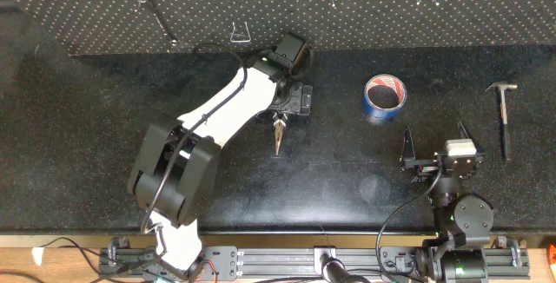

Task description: Place Tools Onto Pegboard

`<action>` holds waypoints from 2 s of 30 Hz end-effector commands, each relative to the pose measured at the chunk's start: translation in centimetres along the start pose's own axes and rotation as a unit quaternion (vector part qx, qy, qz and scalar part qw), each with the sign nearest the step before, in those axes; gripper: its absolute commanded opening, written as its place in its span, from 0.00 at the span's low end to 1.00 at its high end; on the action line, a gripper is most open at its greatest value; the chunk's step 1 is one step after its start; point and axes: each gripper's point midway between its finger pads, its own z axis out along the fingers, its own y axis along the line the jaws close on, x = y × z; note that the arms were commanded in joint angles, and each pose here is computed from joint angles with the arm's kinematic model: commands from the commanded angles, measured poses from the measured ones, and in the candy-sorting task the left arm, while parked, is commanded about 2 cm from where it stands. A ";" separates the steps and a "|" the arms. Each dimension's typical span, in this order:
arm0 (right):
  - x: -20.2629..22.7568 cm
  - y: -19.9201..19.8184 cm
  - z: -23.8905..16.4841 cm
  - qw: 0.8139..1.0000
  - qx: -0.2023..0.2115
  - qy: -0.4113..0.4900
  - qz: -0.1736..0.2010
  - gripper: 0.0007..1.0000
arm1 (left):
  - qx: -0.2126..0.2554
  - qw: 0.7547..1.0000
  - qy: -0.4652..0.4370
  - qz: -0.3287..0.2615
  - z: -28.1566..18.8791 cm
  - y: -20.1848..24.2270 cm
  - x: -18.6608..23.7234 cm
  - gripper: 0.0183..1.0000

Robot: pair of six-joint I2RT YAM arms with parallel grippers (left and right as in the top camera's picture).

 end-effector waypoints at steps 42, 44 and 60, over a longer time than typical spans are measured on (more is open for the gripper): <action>0.1 0.0 0.0 1.000 -0.002 0.000 -0.007 0.99 | 0.003 0.991 -0.134 -0.006 -9.0 0.5 -3.8 0.01; 0.1 0.0 0.0 1.000 -0.002 0.000 -0.007 0.99 | -0.015 0.989 -0.147 -0.010 -12.1 2.0 -2.5 0.01; 0.1 0.0 0.0 1.000 -0.002 0.000 -0.007 0.99 | -0.066 0.835 -0.545 -0.031 -22.5 9.8 -13.1 0.01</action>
